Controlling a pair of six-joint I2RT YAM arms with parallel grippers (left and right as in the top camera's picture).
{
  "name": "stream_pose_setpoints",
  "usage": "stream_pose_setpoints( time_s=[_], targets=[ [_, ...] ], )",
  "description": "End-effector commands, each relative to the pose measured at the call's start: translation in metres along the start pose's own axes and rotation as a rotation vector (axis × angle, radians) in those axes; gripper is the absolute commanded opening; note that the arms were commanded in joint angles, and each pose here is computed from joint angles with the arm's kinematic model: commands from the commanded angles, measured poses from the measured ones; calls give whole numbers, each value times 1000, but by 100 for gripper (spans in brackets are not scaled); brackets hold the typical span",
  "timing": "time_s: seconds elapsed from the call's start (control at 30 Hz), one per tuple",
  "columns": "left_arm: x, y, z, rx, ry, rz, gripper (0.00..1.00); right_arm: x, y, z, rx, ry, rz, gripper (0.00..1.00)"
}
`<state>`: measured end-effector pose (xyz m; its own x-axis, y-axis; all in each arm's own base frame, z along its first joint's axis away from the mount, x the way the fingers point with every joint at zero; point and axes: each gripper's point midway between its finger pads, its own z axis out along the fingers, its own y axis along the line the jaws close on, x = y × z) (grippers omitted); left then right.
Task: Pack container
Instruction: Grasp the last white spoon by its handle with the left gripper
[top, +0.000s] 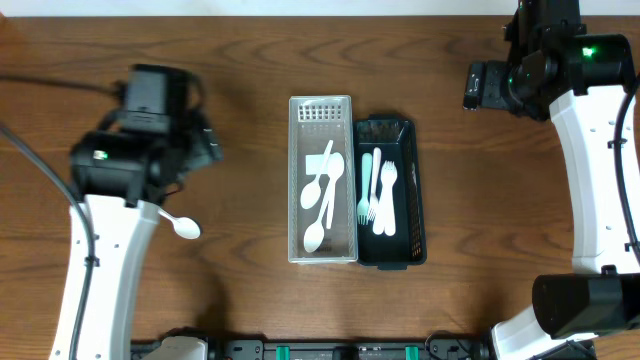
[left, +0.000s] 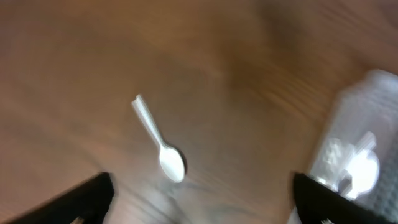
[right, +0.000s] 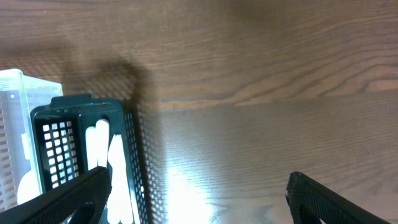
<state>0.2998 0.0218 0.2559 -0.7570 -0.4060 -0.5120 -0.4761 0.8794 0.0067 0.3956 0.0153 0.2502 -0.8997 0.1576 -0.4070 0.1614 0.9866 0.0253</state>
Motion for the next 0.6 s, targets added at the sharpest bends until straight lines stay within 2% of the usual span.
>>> stream_pose_setpoints(
  time_s=[0.0, 0.1, 0.27, 0.4, 0.57],
  targets=[
    [8, 37, 27, -89, 70, -275, 97, 1, -4, 2, 11, 5, -9, 93],
    [27, 57, 61, -110, 163, -361, 98, 0, -3, 2, 10, 1, -9, 93],
    [69, 63, 116, -74, 328, -438, 99, 0, -4, 2, 10, 1, -10, 93],
    [104, 63, 153, -70, 459, -440, 99, 0, -3, 2, 10, 2, -14, 93],
    [122, 62, 184, -98, 549, -392, 99, 0, -3, 2, 10, 2, -25, 93]
  ],
)
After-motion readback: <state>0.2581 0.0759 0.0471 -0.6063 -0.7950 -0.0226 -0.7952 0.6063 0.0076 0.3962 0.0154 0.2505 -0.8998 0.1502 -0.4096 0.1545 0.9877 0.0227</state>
